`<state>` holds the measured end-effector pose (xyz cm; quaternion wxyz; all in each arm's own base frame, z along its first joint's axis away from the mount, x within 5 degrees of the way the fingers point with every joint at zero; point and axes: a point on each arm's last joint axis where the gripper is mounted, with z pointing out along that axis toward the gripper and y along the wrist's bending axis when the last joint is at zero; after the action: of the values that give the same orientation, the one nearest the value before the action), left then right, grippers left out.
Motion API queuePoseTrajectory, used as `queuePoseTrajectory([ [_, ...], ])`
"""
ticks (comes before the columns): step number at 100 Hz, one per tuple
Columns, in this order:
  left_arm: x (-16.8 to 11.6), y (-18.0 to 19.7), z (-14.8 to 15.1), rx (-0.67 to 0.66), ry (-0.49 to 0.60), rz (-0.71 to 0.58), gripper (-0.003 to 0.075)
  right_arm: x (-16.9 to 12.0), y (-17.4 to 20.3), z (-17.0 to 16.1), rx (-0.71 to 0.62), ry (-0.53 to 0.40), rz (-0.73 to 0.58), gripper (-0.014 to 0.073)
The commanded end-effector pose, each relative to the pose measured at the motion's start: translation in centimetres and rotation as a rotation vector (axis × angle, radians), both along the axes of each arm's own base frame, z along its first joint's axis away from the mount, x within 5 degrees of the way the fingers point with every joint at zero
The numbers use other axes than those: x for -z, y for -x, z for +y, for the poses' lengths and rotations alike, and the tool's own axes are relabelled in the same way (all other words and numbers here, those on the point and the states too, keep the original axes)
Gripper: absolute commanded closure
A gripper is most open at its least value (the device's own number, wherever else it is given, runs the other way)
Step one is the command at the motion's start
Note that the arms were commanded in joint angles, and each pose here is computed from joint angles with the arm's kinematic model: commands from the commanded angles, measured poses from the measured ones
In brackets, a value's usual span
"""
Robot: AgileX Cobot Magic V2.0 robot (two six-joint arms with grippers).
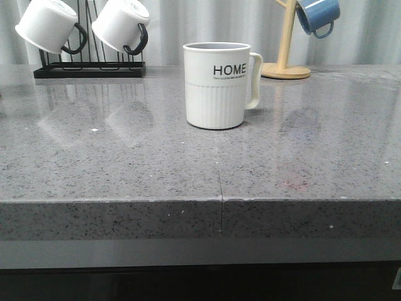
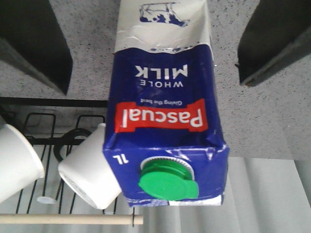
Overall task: Place milk next to cup
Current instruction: 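Move the left gripper down around the Pascual milk carton, then close the left gripper on the milk carton and lift it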
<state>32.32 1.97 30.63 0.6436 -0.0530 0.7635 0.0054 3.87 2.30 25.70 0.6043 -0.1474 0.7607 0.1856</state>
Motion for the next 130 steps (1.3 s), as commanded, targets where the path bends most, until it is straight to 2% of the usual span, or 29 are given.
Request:
queuePoseTrajectory([
  [1, -2.7, -0.4, 0.6, -0.027, 0.003, -0.145, 0.0081, -1.3, -0.1, 0.0, 0.007, -0.019, -0.078, 0.0631],
  [64, -1.2, -5.9, 1.2, -0.039, -0.001, -0.173, 0.009, -1.3, -0.1, 0.0, 0.007, -0.019, -0.078, 0.0631],
  [74, -1.1, -5.9, 1.2, -0.04, 0.002, -0.165, 0.0175, -1.3, -0.1, 0.0, 0.007, -0.019, -0.078, 0.0631],
  [86, -1.3, -5.8, 1.2, -0.04, 0.002, -0.169, 0.0358, -1.3, -0.1, 0.0, 0.007, -0.019, -0.078, 0.0631],
  [100, -2.1, -5.1, 1.1, -0.038, 0.003, -0.177, 0.0512, -1.3, -0.1, 0.0, 0.007, -0.019, -0.078, 0.0631],
  [110, -2.8, -3.7, 0.9, -0.033, 0.003, -0.189, 0.0555, -1.3, -0.1, 0.0, 0.007, -0.019, -0.078, 0.0631],
  [130, -3.9, 0.0, -0.8, 0.012, 0.006, -0.222, 0.0554, -1.3, -0.1, 0.0, 0.007, -0.019, -0.078, 0.0631],
])
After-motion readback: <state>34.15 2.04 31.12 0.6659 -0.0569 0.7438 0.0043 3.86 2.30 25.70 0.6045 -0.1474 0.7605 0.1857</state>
